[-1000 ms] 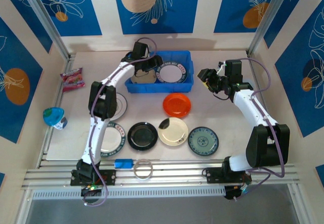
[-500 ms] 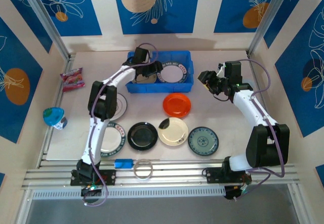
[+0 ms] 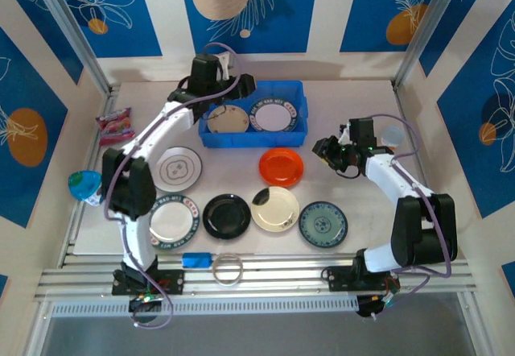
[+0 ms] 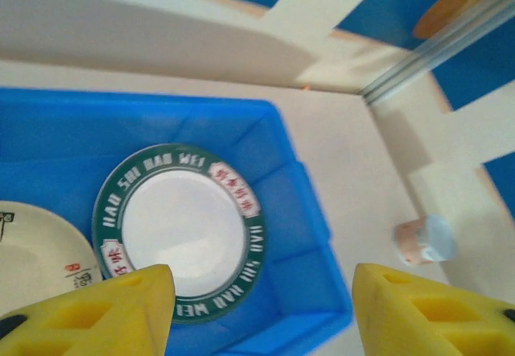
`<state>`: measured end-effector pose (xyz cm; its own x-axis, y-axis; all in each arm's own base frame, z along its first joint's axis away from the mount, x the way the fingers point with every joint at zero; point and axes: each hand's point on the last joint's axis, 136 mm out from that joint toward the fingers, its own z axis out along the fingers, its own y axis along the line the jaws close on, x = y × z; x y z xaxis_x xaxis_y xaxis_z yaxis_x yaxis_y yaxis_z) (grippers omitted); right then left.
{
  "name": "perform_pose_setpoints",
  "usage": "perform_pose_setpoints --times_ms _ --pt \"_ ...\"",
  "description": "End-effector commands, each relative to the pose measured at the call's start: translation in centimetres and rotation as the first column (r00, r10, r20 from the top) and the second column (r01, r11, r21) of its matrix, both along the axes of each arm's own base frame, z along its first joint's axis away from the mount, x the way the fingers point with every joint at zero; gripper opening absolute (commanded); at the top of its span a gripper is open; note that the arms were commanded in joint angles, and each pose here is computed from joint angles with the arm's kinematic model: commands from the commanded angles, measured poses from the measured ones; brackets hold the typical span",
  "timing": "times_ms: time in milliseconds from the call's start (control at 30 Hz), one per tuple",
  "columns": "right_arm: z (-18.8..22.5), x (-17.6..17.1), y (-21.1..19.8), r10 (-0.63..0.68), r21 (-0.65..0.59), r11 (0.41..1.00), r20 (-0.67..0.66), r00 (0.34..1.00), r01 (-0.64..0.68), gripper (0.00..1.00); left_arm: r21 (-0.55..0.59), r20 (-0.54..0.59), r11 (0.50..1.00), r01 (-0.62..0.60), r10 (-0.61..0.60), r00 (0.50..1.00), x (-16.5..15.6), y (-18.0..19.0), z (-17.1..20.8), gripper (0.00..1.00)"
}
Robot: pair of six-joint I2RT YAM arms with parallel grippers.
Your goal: Place the plates into the plastic bin on the countertop
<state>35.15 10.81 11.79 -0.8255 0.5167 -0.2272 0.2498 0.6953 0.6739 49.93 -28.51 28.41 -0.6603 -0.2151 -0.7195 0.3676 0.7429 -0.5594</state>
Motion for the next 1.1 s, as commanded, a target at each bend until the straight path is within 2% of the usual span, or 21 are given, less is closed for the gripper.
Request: perform_pose_setpoints --times_ms 0,133,300,433,533,700,900,1067 --pt "-1.6 -1.7 0.5 0.03 -0.015 0.999 -0.061 0.998 -0.031 0.38 0.022 0.007 0.998 0.064 -0.064 0.998 -3.1 -0.6 0.4 0.61" --pt "-2.8 -3.2 0.9 0.051 -0.027 0.998 -0.11 0.993 -0.055 0.37 0.051 -0.001 0.991 0.127 -0.127 0.992 -7.5 -1.2 0.7 0.61" --pt "-3.5 -5.2 0.4 0.047 -0.077 0.995 -0.181 0.982 -0.062 0.36 0.124 -0.052 0.967 0.224 -0.219 0.974 -13.1 -2.3 -1.4 0.61" --pt "-3.1 -5.7 -1.6 -0.05 -0.13 0.991 -0.166 0.985 0.028 0.37 0.186 -0.089 0.917 0.354 -0.343 0.935 -17.1 -4.7 -4.0 0.6" --pt "-2.0 -5.4 -3.5 -0.162 -0.108 0.983 -0.116 0.98 0.15 0.37 0.221 -0.109 0.867 0.447 -0.433 0.894 -19.2 -6.9 -6.0 0.59" --pt "-0.5 -5.1 -5.5 -0.276 -0.02 0.961 -0.049 0.96 0.276 0.37 0.25 -0.116 0.783 0.57 -0.56 0.821 -21.4 -11.1 -8.8 0.57" --pt "1.0 -5.1 -7.3 -0.321 0.022 0.947 -0.003 0.947 0.321 0.39 0.259 -0.158 0.676 0.69 -0.675 0.721 -23.8 -15.7 -12.5 0.57" --pt "1.7 -5.6 -7.9 -0.328 0.037 0.944 0.02 0.944 0.327 0.4 0.256 -0.195 0.632 0.731 -0.707 0.68 -24.4 -17.9 -15.0 0.57"
